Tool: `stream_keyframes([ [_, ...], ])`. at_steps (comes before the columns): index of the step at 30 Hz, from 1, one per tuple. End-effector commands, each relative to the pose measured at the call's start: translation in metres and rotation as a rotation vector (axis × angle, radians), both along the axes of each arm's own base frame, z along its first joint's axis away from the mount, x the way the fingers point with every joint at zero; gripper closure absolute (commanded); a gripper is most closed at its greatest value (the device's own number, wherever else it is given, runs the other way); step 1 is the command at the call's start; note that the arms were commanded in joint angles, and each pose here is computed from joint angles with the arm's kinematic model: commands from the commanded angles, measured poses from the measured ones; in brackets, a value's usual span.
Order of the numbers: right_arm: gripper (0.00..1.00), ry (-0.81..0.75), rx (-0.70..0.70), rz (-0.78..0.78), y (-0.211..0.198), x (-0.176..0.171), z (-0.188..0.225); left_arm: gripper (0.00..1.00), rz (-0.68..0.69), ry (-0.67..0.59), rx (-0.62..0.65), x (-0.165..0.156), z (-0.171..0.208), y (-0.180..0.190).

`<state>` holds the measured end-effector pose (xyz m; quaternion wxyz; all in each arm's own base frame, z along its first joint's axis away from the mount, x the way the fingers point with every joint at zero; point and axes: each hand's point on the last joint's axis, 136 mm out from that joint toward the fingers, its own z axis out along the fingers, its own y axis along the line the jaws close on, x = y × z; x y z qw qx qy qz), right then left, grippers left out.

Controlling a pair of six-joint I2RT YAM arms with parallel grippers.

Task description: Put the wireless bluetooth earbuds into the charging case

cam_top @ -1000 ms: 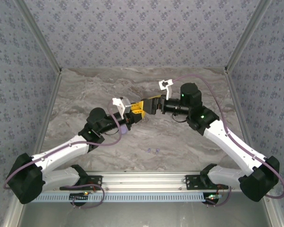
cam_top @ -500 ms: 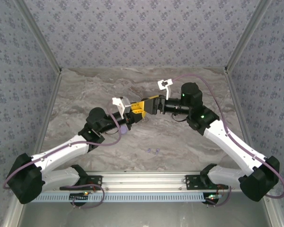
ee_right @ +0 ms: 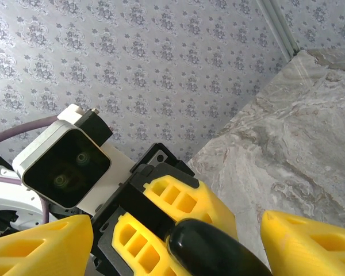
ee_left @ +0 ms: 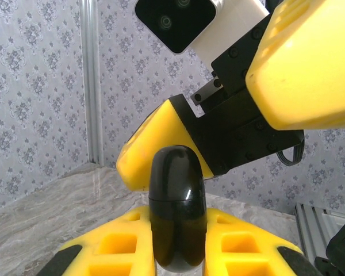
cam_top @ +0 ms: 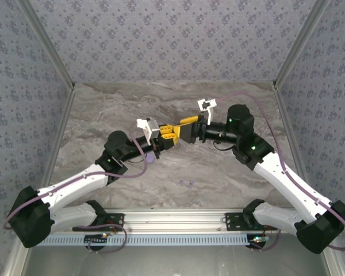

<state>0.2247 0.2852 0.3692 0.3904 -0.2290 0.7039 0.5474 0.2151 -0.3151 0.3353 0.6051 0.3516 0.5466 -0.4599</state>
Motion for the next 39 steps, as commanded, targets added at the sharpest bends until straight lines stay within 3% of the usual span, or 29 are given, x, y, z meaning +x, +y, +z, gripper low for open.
stream_keyframes([
  [1,0.22,-0.048,0.012,0.038,-0.003,-0.014,0.010,1.00,0.053,0.020,0.003,0.011,0.002,0.004],
  [8,0.20,-0.038,-0.039,-0.019,-0.008,-0.007,0.001,1.00,0.058,0.030,0.005,0.013,0.001,0.004],
  [13,0.10,0.029,-0.220,-0.304,-0.042,0.030,-0.027,1.00,0.101,0.069,0.022,0.020,-0.004,0.007],
  [16,0.00,0.093,-0.233,-0.455,-0.070,0.049,-0.038,1.00,0.148,0.137,0.049,0.030,-0.016,0.012],
  [21,0.00,0.190,-0.157,-0.587,-0.107,0.063,-0.052,1.00,0.250,0.356,0.066,0.059,-0.056,0.034],
  [26,0.00,0.296,-0.285,-0.732,-0.146,0.061,-0.089,1.00,0.334,0.625,0.165,0.086,-0.119,0.046],
  [33,0.00,0.347,-0.317,-0.765,-0.158,0.055,-0.111,1.00,0.344,0.940,0.285,0.106,-0.191,0.025],
  [39,0.00,0.367,-0.338,-0.776,-0.164,0.052,-0.120,1.00,0.352,1.127,0.356,0.110,-0.239,0.007],
])
